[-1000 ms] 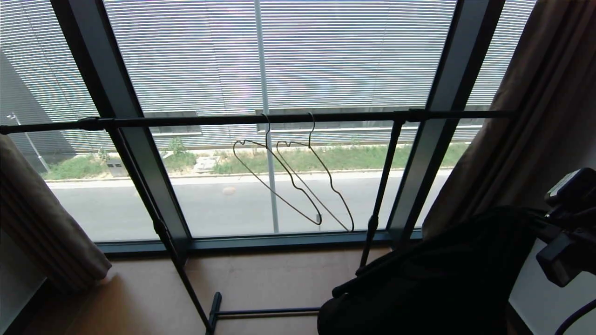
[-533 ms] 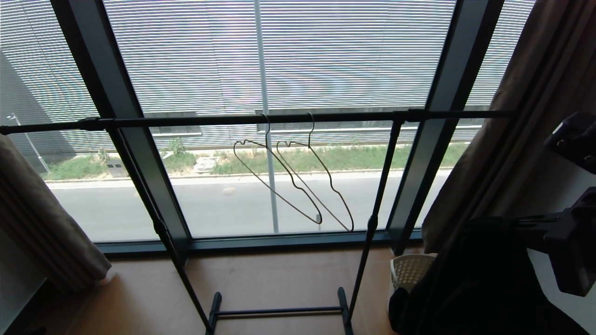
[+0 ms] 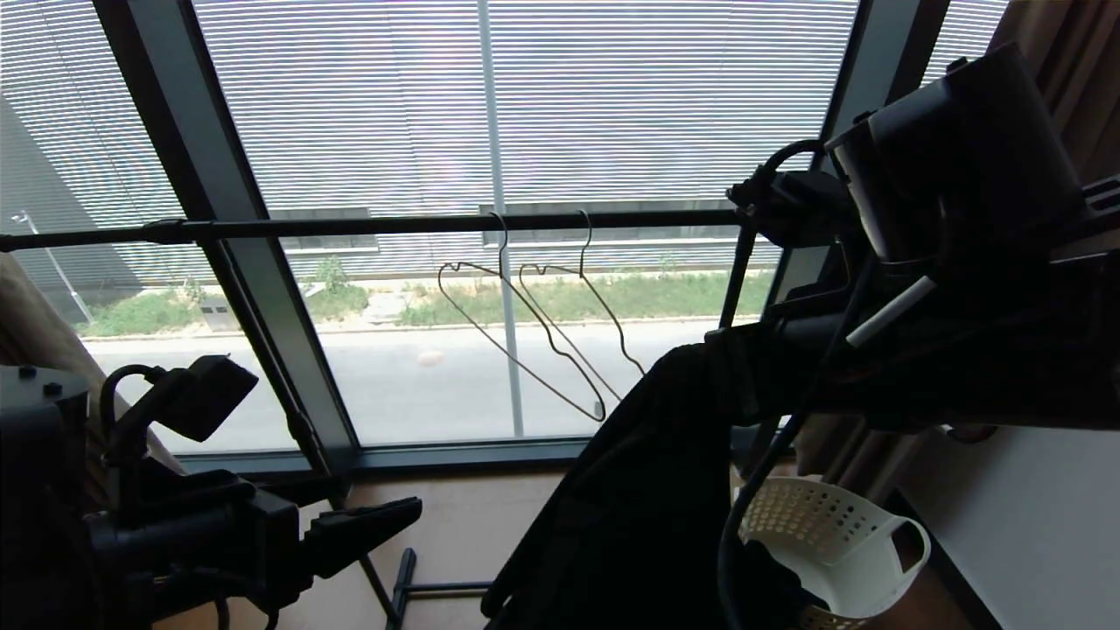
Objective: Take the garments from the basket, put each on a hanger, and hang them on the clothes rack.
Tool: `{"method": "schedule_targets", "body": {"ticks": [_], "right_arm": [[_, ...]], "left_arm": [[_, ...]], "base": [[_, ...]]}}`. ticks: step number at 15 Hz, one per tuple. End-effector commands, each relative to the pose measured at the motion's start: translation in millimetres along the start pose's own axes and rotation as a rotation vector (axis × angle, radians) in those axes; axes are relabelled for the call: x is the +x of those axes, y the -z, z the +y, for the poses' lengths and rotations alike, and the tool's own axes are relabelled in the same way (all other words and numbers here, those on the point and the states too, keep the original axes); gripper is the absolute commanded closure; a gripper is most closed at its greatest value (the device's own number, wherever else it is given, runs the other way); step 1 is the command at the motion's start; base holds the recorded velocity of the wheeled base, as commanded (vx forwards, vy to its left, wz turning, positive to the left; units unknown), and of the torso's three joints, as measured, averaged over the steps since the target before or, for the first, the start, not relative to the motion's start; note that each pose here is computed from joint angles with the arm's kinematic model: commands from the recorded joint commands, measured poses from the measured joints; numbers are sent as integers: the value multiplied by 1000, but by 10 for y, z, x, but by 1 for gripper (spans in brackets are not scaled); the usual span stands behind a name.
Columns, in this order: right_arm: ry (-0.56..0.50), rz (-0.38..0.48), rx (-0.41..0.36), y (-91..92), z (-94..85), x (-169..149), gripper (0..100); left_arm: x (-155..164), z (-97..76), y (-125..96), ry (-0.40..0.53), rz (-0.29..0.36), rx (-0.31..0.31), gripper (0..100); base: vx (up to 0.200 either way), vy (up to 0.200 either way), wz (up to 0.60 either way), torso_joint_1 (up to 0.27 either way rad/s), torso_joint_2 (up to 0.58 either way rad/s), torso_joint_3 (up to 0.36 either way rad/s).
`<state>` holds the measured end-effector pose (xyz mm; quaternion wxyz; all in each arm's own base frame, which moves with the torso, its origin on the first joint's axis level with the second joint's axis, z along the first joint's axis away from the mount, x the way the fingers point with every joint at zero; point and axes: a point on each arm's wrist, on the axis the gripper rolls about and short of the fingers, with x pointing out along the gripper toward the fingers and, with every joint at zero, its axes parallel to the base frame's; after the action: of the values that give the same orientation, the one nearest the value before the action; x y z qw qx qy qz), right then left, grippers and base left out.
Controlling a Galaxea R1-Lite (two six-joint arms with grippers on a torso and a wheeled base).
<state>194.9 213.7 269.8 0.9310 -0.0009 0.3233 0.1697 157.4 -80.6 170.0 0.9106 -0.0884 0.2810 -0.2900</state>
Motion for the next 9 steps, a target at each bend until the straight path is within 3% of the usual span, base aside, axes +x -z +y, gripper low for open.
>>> {"method": "schedule_targets", "body": {"ticks": [1, 2, 5, 9], "right_arm": [[17, 19, 28, -68, 175, 326, 100], [11, 20, 45, -120, 256, 380, 100], [35, 41, 90, -221, 398, 496, 100], [99, 32, 194, -308, 474, 609, 100]], "left_arm": [[516, -135, -19, 19, 85, 11, 0], [687, -204, -65, 27, 65, 20, 0], [942, -368, -162, 79, 35, -39, 0], [1014, -551, -222, 141, 17, -17, 0]], "base": [[0, 0, 0, 0, 0, 0], [0, 0, 0, 0, 0, 0], [0, 0, 0, 0, 0, 0], [0, 0, 0, 0, 0, 0]]}}
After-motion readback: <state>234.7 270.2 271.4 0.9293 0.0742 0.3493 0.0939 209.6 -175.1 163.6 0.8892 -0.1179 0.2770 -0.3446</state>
